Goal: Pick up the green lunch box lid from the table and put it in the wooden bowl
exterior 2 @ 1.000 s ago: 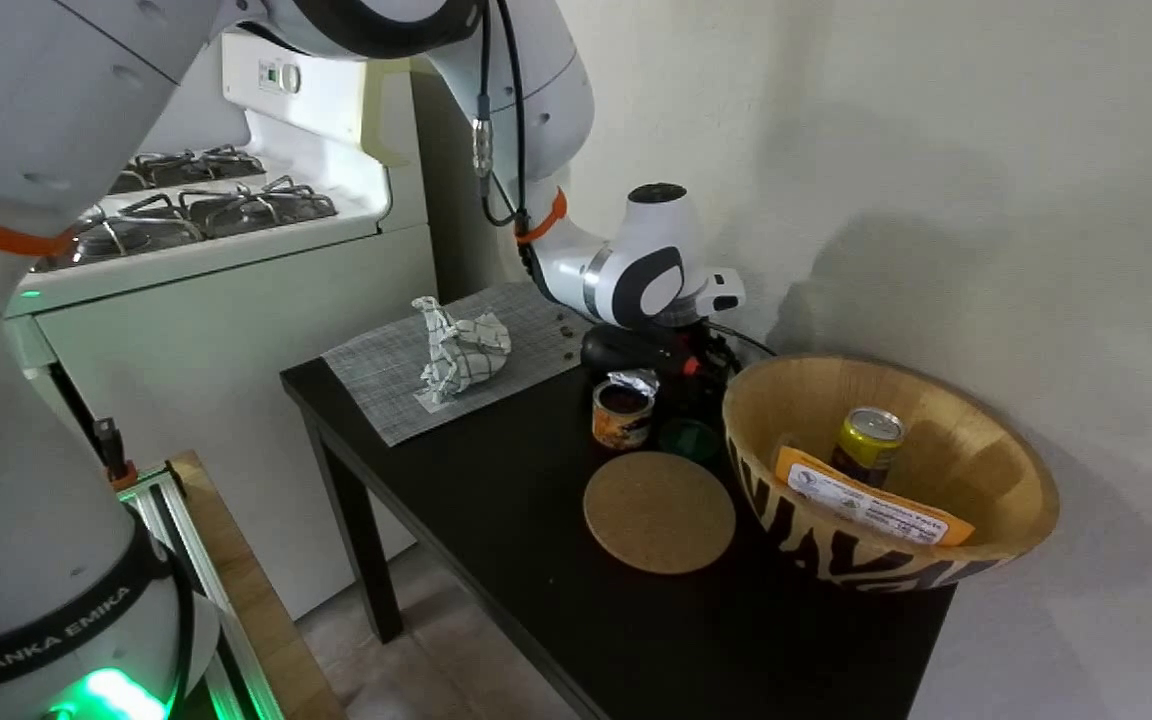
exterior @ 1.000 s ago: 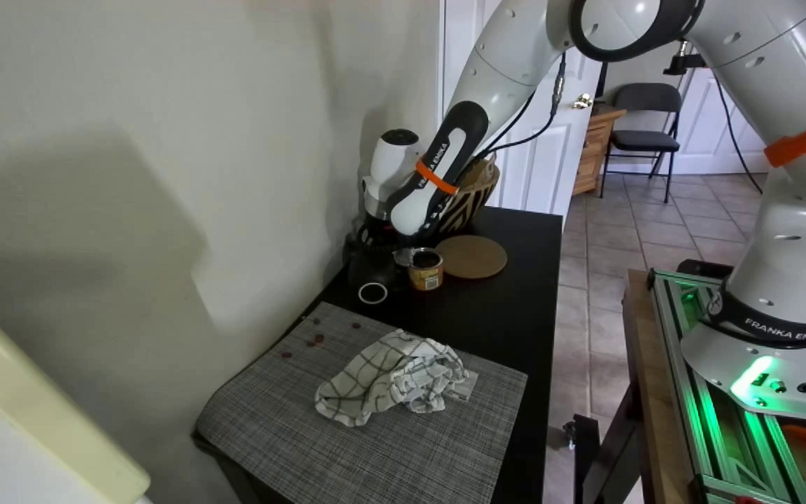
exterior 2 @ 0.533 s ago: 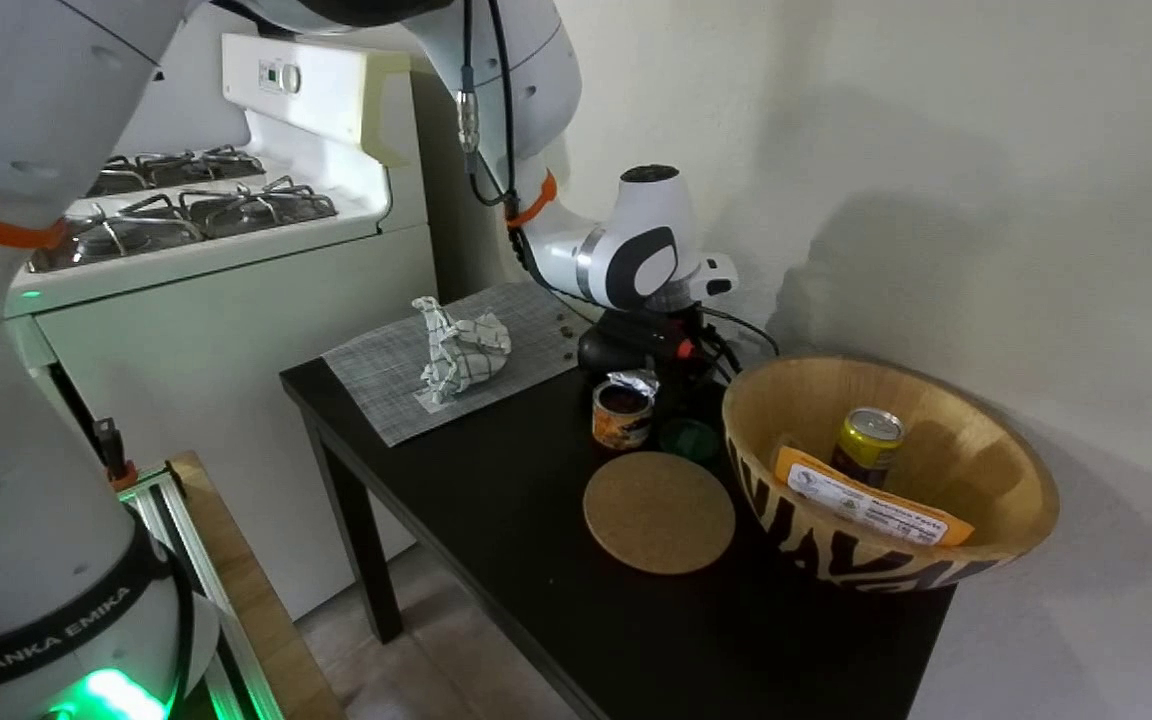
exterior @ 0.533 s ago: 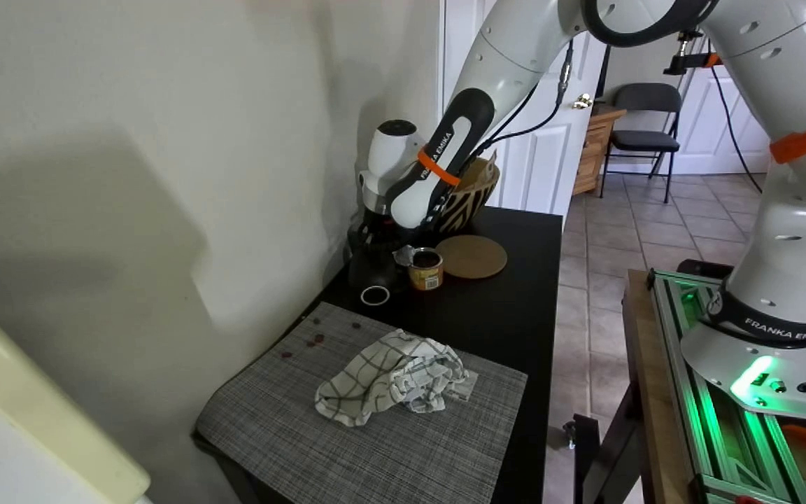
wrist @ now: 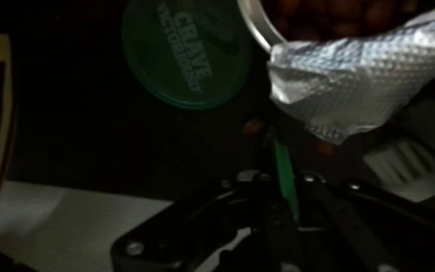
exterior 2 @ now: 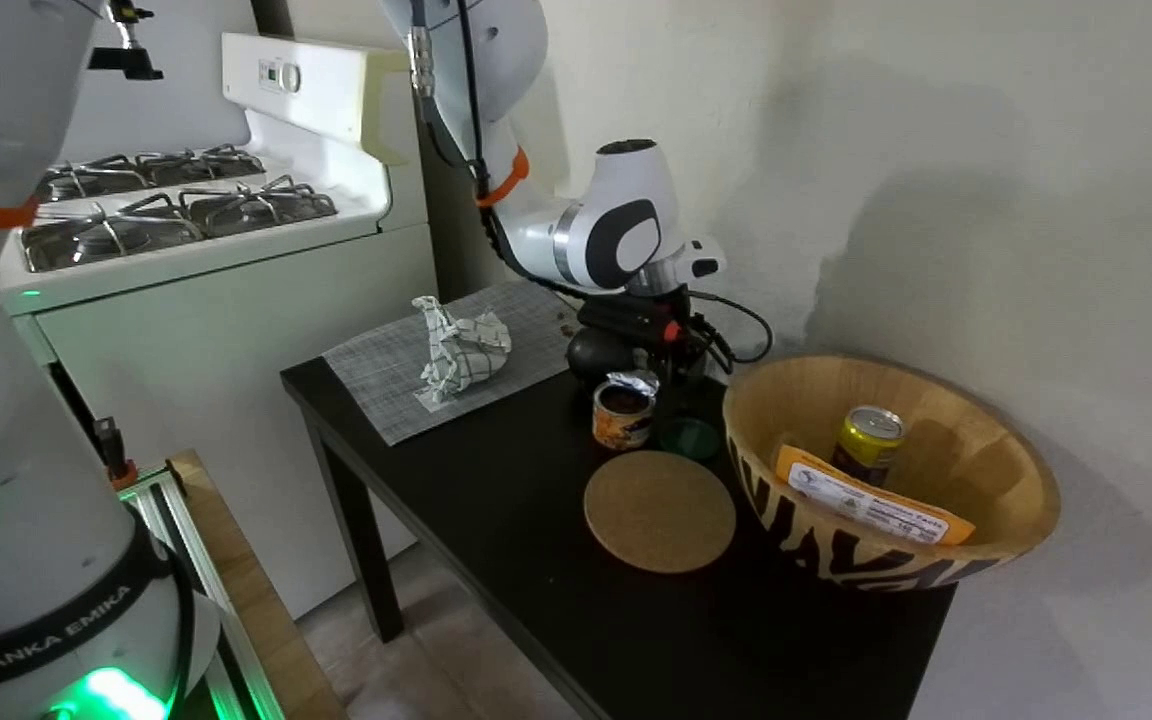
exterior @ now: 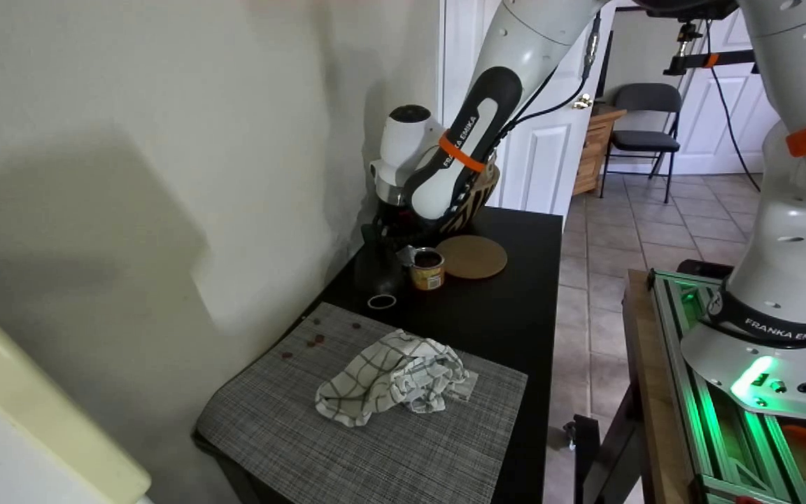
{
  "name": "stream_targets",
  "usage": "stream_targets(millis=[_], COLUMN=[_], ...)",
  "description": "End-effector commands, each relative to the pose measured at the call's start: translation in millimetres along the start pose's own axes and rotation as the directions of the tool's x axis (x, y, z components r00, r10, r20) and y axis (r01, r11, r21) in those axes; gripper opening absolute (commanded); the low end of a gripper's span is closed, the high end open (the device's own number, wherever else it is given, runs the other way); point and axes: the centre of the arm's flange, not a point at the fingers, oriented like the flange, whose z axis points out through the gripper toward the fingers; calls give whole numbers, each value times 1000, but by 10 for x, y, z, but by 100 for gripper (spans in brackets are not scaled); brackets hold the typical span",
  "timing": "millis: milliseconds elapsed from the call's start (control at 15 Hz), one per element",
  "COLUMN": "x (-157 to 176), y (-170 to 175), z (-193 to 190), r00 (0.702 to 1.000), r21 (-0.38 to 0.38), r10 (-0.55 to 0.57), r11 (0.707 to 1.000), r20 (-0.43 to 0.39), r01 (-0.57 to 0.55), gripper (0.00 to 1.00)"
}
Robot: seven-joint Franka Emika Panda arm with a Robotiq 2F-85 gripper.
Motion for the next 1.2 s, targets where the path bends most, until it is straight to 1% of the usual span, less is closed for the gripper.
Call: stream_targets(millis=[0, 200, 400, 600, 733, 867, 1000, 1067, 1133], x=[-239, -251, -296, -366, -422, -476, -551, -593, -645], y=[36, 76, 80, 160, 264, 443, 647, 754, 923], z=[-486, -675, -918, -1247, -1494, -1679, -1808, -1837, -1855], r00=[1000, 998, 996, 988, 976, 959, 946, 939, 936], r21=[-50, -73, -78, -98, -109, -129, -137, -135, -109], r10=[12, 32, 41, 78, 115, 168, 225, 248, 273], r11=[999, 997, 996, 991, 985, 971, 956, 949, 947], r20=[-21, -51, -77, -134, -186, -227, -234, -236, -224], r01=[-13, -35, -47, -91, -137, -201, -261, -285, -302], gripper=[2, 2, 2, 2, 2, 2, 2, 2, 2])
